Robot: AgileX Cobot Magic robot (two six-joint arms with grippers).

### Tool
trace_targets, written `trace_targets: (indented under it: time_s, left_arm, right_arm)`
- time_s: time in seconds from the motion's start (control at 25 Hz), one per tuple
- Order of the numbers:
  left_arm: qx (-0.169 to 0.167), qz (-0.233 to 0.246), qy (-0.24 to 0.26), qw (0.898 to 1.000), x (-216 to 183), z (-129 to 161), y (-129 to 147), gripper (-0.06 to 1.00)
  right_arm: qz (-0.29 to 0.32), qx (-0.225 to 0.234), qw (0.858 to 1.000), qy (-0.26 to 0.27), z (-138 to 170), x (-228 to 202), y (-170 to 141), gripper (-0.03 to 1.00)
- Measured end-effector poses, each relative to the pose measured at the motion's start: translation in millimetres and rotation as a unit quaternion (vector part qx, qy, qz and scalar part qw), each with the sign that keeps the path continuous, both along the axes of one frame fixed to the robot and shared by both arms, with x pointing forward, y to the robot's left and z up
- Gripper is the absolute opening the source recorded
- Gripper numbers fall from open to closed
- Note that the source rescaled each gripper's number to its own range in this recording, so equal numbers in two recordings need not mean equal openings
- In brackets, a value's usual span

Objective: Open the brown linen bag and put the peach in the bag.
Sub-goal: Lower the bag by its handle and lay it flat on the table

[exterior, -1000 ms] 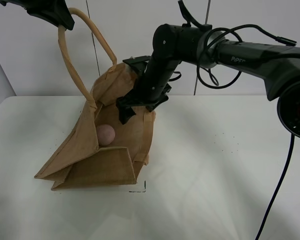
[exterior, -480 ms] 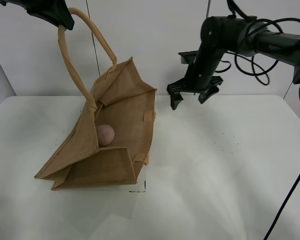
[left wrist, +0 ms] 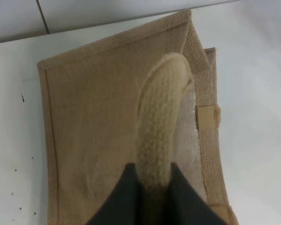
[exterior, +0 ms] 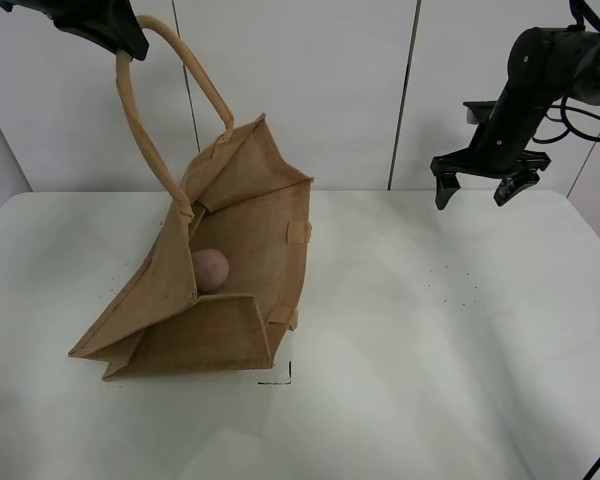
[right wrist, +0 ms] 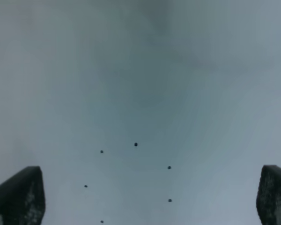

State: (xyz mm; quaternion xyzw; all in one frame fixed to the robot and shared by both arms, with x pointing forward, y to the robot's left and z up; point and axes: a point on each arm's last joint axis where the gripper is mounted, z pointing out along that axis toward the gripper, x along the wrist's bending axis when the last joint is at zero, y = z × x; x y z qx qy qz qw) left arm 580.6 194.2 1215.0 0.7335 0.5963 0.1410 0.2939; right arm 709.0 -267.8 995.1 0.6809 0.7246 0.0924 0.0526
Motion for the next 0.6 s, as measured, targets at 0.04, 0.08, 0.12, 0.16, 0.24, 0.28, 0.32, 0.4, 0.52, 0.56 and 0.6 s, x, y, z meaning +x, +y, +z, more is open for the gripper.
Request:
trace_targets:
  time_s: [0.04,0.08,0.12,0.16,0.24,0.28,0.32,0.4,0.52,0.56,0.6]
  left_arm:
    - [0.000,0.000,0.000,1.000,0.0,0.0,0.0,0.00]
    - [0.000,0.000,0.000,1.000,0.0,0.0,0.0,0.00]
    - [0.000,0.000,0.000,1.000,0.0,0.0,0.0,0.00]
    - [0.000,0.000,0.000,1.000,0.0,0.0,0.0,0.00]
    - [0.000,0.000,0.000,1.000,0.0,0.0,0.0,0.00]
    - [0.000,0.000,0.000,1.000,-0.1,-0.1,0.0,0.00]
    - [0.000,0.000,0.000,1.000,-0.1,-0.1,0.0,0.00]
    - [0.000,0.000,0.001,1.000,-0.1,-0.1,0.0,0.00]
    - [0.000,0.000,0.001,1.000,-0.1,-0.1,0.0,0.00]
    - [0.000,0.000,0.001,1.000,-0.1,-0.1,0.0,0.00]
    - [0.000,0.000,0.001,1.000,-0.1,-0.1,0.0,0.00]
  right_arm:
    - [0.000,0.000,1.000,-0.001,1.1,-0.8,0.0,1.00]
    - [0.000,0.000,1.000,0.000,2.6,-3.2,-0.2,1.00]
    - [0.000,0.001,1.000,0.003,4.8,-7.4,-0.2,1.00]
    - [0.000,0.002,1.000,0.002,10.2,-12.9,-0.4,1.00]
    - [0.000,0.001,1.000,0.011,18.4,-30.5,-1.4,1.00]
    - [0.000,0.001,1.000,0.014,24.8,-42.9,-2.1,1.00]
    - [0.000,0.001,1.000,0.013,34.5,-56.0,-2.8,1.00]
    - [0.000,0.000,1.000,0.024,44.2,-88.0,-4.6,1.00]
    - [0.000,0.000,1.000,0.030,59.7,-142.3,-7.6,1.00]
    - [0.000,0.000,1.000,0.031,63.4,-162.3,-8.7,1.00]
    - [0.000,0.000,1.000,0.024,69.3,-180.8,-9.7,1.00]
